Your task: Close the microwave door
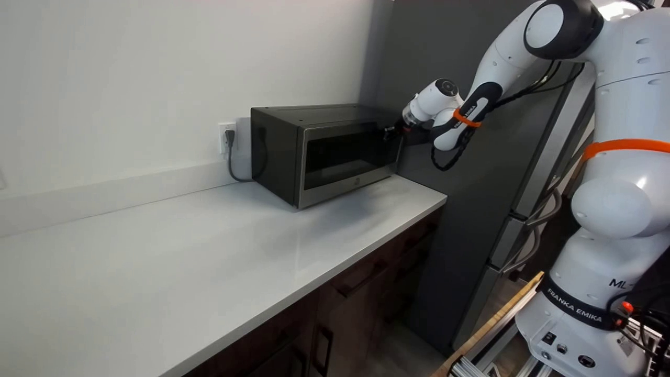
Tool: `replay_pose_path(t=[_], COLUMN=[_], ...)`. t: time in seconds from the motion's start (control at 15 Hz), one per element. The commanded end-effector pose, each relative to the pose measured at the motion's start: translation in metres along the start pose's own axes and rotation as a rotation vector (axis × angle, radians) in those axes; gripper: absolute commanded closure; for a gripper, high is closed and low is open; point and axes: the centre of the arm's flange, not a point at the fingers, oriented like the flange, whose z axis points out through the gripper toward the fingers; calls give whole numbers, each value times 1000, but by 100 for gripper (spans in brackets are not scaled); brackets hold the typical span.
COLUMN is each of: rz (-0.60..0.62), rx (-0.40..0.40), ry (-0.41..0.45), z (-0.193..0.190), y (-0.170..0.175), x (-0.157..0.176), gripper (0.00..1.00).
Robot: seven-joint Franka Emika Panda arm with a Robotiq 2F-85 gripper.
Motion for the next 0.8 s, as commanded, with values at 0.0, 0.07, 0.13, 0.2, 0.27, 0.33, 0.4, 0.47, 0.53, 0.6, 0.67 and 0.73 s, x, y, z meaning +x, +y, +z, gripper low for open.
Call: replay_pose_path(t=[0.0, 0.07, 0.13, 0.2, 0.27, 0.33, 0.4, 0.47, 0.53, 0.6, 0.67, 0.73], rz=[-37, -57, -76, -96, -110, -115, -117, -118, -113, -102, -89, -72], rx=[-22, -37, -61, -84, -104, -110, -115, -101, -90, -62, -38, -10], ry=[-120, -151, -181, -219, -254, -295, -333, -378, -429, -496, -544, -591], z=[-40, -45, -50, -56, -62, -67, -73, -80, -88, -96, -103, -109], y=[24, 26, 28, 31, 34, 37, 38, 37, 35, 32, 31, 30], x=[26, 26, 28, 32, 39, 49, 57, 69, 80, 93, 101, 109], gripper=[22, 15, 8, 1, 0, 0, 0, 0, 0, 0, 0, 1])
